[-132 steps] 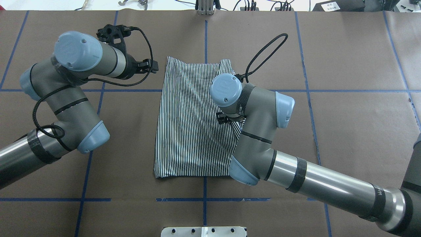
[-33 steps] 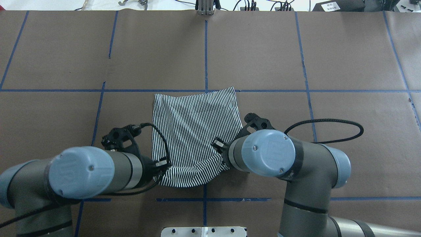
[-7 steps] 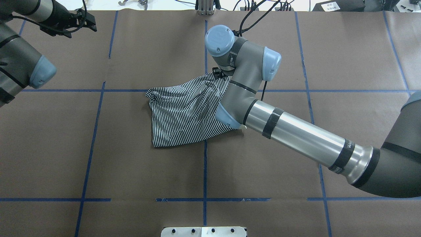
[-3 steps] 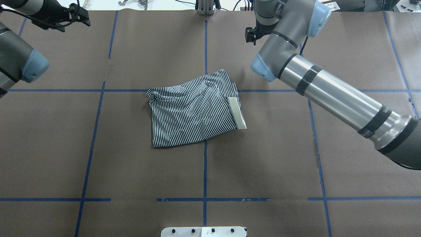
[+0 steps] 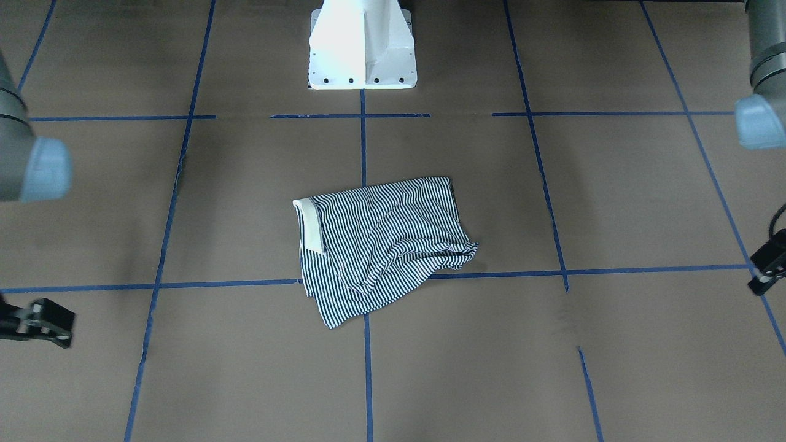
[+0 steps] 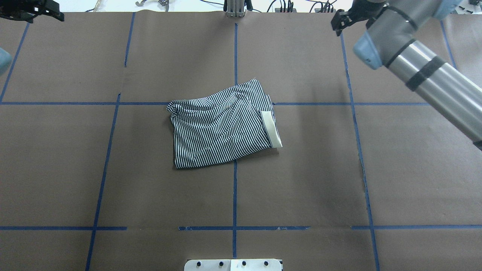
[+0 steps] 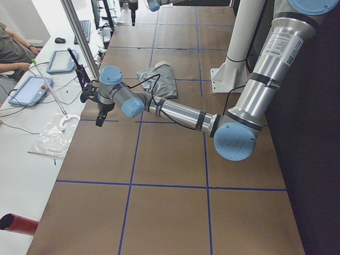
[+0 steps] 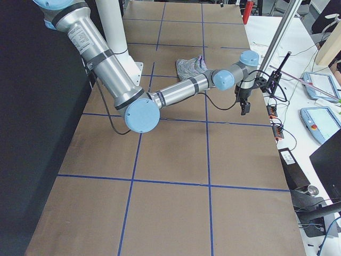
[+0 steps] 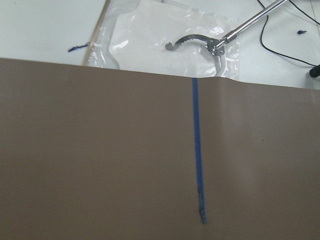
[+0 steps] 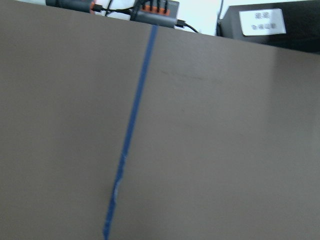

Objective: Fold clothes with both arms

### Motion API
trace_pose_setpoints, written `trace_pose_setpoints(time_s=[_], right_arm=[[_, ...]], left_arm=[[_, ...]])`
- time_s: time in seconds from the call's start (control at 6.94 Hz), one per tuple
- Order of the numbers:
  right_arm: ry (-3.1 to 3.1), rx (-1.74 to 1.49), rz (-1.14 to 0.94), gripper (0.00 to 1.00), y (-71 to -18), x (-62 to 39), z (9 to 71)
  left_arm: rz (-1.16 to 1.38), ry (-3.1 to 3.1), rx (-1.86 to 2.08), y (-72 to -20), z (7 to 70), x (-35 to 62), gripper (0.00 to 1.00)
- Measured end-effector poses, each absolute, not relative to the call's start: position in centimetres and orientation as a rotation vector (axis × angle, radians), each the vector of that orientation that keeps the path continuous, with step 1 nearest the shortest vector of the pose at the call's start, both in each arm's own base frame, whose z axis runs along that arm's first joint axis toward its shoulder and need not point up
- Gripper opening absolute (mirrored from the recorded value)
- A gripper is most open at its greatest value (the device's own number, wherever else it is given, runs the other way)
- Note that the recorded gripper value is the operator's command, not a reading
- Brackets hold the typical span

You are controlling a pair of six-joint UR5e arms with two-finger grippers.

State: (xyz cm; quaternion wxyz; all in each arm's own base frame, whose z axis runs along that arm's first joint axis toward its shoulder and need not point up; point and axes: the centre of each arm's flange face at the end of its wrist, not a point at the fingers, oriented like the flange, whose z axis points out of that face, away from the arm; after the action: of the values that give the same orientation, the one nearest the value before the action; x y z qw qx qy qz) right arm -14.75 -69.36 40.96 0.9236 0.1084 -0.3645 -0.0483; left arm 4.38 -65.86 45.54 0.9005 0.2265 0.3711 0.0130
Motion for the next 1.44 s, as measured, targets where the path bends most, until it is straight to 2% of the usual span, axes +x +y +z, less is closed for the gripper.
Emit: trace_pose_setpoints(time_s=[0.43,0.72,1.01,1.44], right_arm=[[-0.776,0.186,-0.178,1.0,-55.4,1.3,54.6],[-0.791,0.144,-0.161,1.0,-48.7,5.8,61.0],[-0.794,0.114,-0.149,1.0,-46.1,6.4,63.2],[-0.81,0.062,-0.112,1.0,-43.9,6.7,65.6]], left_arm=[[0.371,0.578,0.43,-60.9,53.4,-8.7,1.0],[0.427,0.574,0.421,-54.9,56.5,-11.1,1.0],[0.374,0.547,0.361,-52.4,61.4,-11.3,1.0],[0.148,0.669,0.199,-52.2,60.8,-8.3,1.0]])
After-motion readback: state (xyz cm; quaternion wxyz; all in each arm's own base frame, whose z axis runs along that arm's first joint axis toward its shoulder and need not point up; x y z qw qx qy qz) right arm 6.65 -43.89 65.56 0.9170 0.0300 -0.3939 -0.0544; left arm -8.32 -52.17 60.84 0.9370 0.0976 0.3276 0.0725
